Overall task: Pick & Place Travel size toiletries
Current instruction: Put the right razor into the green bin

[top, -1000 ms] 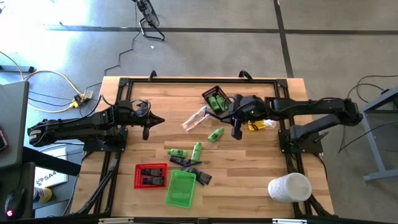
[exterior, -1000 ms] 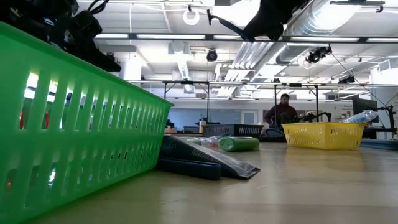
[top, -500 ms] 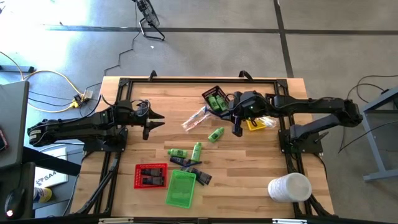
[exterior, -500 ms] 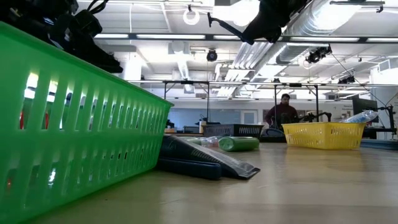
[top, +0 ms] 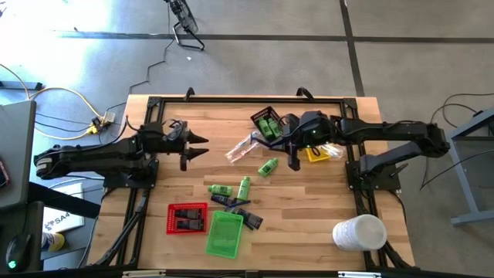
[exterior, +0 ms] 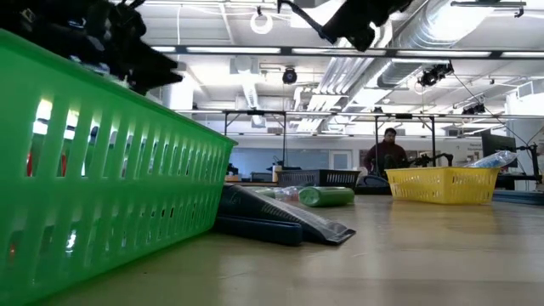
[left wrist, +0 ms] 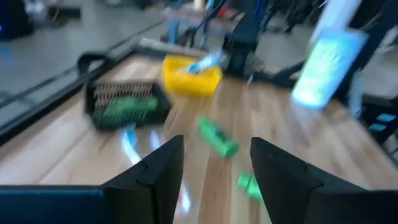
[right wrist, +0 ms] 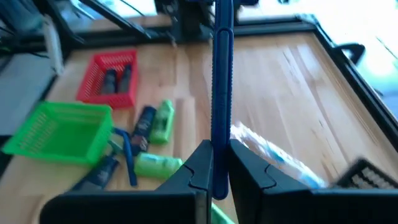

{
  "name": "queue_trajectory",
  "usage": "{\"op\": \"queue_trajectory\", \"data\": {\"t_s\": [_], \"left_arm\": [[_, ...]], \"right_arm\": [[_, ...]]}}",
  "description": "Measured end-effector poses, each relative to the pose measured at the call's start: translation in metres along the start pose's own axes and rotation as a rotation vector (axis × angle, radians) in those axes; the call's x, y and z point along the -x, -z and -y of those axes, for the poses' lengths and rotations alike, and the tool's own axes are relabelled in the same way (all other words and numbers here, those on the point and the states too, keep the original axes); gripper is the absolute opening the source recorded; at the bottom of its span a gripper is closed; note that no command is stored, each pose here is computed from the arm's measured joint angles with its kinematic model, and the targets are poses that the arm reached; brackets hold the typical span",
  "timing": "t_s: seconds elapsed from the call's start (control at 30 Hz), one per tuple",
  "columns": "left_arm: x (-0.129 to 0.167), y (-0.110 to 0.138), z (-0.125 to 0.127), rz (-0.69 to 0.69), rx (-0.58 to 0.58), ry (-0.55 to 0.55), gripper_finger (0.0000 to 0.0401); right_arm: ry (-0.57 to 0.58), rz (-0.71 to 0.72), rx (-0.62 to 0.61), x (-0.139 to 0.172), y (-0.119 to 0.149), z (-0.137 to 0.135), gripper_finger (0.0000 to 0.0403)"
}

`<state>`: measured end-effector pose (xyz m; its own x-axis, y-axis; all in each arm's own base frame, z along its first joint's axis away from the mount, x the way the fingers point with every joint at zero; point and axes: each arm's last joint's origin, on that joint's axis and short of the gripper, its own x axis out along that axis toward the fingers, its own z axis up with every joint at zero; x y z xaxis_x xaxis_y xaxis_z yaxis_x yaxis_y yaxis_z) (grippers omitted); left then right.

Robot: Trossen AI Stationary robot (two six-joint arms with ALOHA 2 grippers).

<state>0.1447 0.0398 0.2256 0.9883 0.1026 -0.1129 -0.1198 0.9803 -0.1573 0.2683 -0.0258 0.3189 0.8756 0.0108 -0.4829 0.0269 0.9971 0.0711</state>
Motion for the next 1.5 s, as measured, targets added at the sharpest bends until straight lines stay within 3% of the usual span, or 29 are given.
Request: {"op": "queue_trajectory", "data": {"t_s": [0.27, 0.63, 0.9, 1.13, 1.5], "left_arm": [[-0.031, -0.011, -0.001, 0.185, -0.052, 0.17, 0.0181], [-0.055, -0.009, 0.009, 0.303, -0.052, 0.293, 0.0181], [-0.06, -0.016, 0.031, 0.355, -0.088, 0.212, 0.0181], [-0.068, -0.023, 0.045, 0.294, -0.085, 0.175, 0.0181], [-0.068, -0.031, 0.066, 0.316, -0.137, 0.149, 0.0181]], "right_arm": [[-0.035, 0.102, 0.015, -0.015, -0.009, 0.0, 0.0025], [-0.045, 0.26, 0.036, -0.072, -0.012, -0.008, 0.0025], [-0.003, 0.302, 0.049, -0.101, -0.003, -0.027, 0.0025], [0.069, 0.319, 0.056, -0.1, -0.003, -0.043, 0.0025], [0.054, 0.339, 0.06, -0.099, -0.004, -0.051, 0.0025]]}}
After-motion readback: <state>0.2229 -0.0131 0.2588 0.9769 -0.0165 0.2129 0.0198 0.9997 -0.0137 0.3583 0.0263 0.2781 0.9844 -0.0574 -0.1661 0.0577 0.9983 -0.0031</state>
